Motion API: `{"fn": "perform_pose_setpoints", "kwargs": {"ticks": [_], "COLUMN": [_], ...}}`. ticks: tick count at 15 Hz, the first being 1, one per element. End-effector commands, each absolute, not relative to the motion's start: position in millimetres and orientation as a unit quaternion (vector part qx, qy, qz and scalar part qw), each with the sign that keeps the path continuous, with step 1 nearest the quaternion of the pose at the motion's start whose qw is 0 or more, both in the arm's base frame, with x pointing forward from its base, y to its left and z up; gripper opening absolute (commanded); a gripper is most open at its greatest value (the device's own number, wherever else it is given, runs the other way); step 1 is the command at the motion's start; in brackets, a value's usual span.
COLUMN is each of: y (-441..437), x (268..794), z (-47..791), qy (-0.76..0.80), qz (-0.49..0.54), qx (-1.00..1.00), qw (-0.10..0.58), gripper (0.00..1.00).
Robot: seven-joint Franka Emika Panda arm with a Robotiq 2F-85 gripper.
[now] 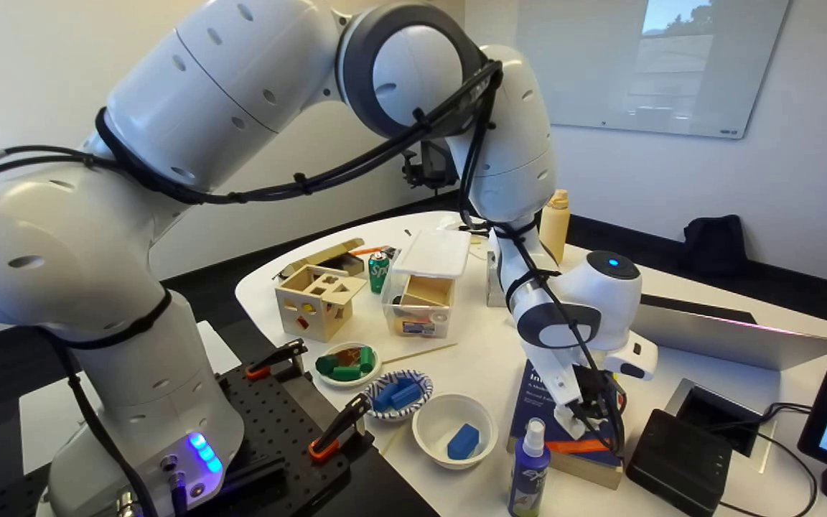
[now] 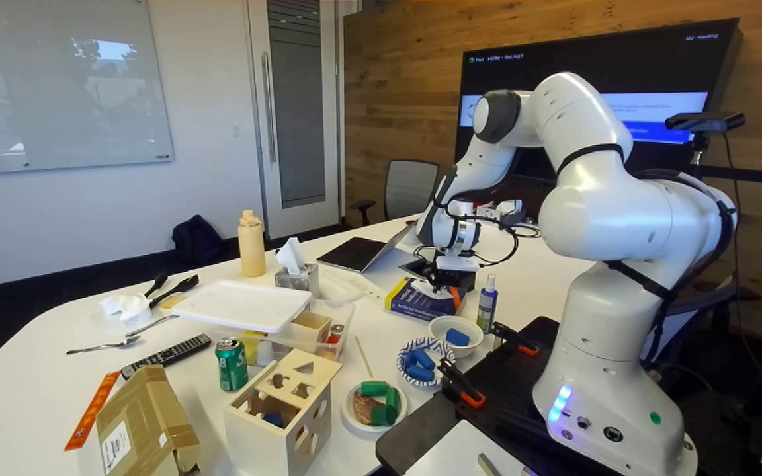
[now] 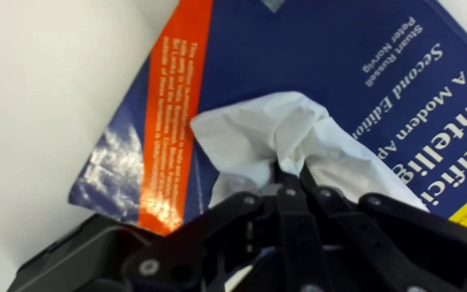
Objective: Pick up the wipe and clean the book
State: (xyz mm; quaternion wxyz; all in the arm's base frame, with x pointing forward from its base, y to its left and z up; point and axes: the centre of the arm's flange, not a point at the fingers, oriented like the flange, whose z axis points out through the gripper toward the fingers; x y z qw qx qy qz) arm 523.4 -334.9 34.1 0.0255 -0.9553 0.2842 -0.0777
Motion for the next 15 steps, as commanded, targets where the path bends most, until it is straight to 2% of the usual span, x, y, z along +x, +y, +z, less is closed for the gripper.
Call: {"fn": "perform_pose_setpoints", "kwargs": {"ticks": [1, 9, 15], "y": [-341, -300, -296], "x": [513, 532, 500], "z": [29, 38, 43], "qy": [0.299, 0.235, 0.264], "qz": [-0.092, -0.065, 0.002], "qx": [-0.950, -0.968, -0.962], "qw": [0.018, 0.063, 0.075], "gripper": [0.01, 0.01, 0.01]}}
